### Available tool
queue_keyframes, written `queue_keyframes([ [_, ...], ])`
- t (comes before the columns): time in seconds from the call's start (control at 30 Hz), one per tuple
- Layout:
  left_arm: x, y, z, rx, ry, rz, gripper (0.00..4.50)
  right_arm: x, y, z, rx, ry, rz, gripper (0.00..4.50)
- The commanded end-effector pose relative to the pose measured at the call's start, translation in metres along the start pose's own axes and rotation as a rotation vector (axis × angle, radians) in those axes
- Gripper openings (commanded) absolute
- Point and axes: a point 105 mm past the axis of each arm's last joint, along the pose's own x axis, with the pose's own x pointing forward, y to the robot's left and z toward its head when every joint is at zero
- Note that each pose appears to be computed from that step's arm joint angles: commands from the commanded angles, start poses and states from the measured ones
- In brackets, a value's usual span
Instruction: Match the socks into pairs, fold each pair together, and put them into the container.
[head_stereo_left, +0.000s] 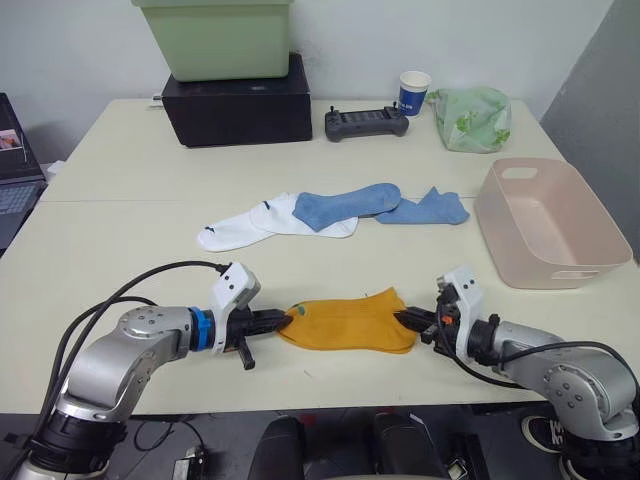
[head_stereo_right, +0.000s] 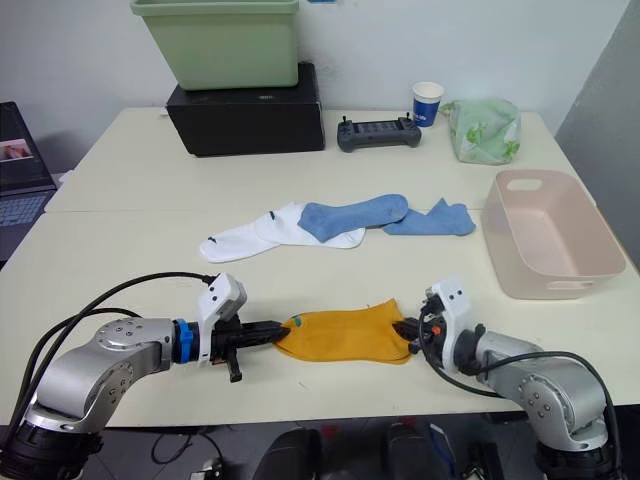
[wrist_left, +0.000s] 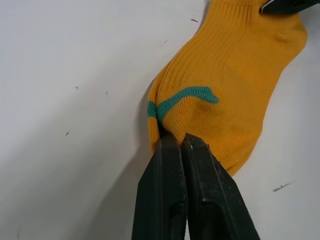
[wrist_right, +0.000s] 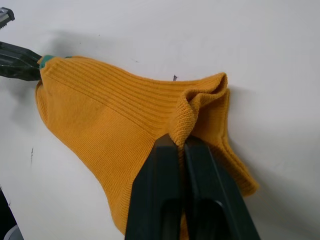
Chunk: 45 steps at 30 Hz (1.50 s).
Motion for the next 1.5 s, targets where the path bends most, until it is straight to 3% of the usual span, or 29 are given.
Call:
queue_keyframes([
  [0.03,-0.004,-0.002,0.006,0.05,-0.01,-0.008,0.7,-0.006,-0.004,0.007,-0.029,-0.033,-0.018,1.48],
  [0.23,-0.022,0.011,0.025,-0.001,-0.125,0.043,2.61,-0.026,-0.009,0.027,-0.141,-0.1,-0.034,3.62],
  [0.3,-0.029,0.009,0.031,-0.019,-0.158,0.018,3.22,-0.03,-0.009,0.038,-0.156,-0.146,-0.024,3.63],
  [0.4,-0.031,0.008,0.04,0.022,-0.183,0.006,3.22,-0.03,0.0,0.054,-0.179,-0.204,0.033,3.63],
  [0.53,-0.014,0.006,0.06,0.089,-0.245,0.005,3.22,-0.017,0.019,0.057,-0.337,-0.181,0.124,3.63],
  [0.67,0.026,-0.006,0.06,0.259,-0.214,-0.019,2.32,0.016,0.016,0.05,-0.483,-0.165,0.089,2.73],
  [0.8,0.048,-0.016,0.049,0.332,-0.176,-0.048,0.88,0.033,0.015,0.028,-0.613,-0.105,0.109,1.14],
  [0.9,0.054,-0.014,0.026,0.41,-0.086,-0.034,0.0,0.039,0.011,0.009,-0.635,-0.053,0.119,0.12],
  [1.07,0.045,0.002,0.007,0.419,-0.03,0.027,0.0,0.024,-0.005,-0.005,-0.612,-0.015,0.082,0.05],
  [1.23,0.039,0.004,0.01,0.433,-0.06,0.023,0.0,0.014,-0.008,-0.004,-0.595,-0.031,0.084,0.05],
  [1.4,0.033,-0.019,0.036,0.439,-0.192,-0.096,0.0,0.01,0.032,0.017,-0.53,-0.176,0.266,0.05],
  [1.5,0.033,-0.025,0.026,0.446,-0.125,-0.139,0.0,0.017,0.03,0.003,-0.523,-0.103,0.271,0.05],
])
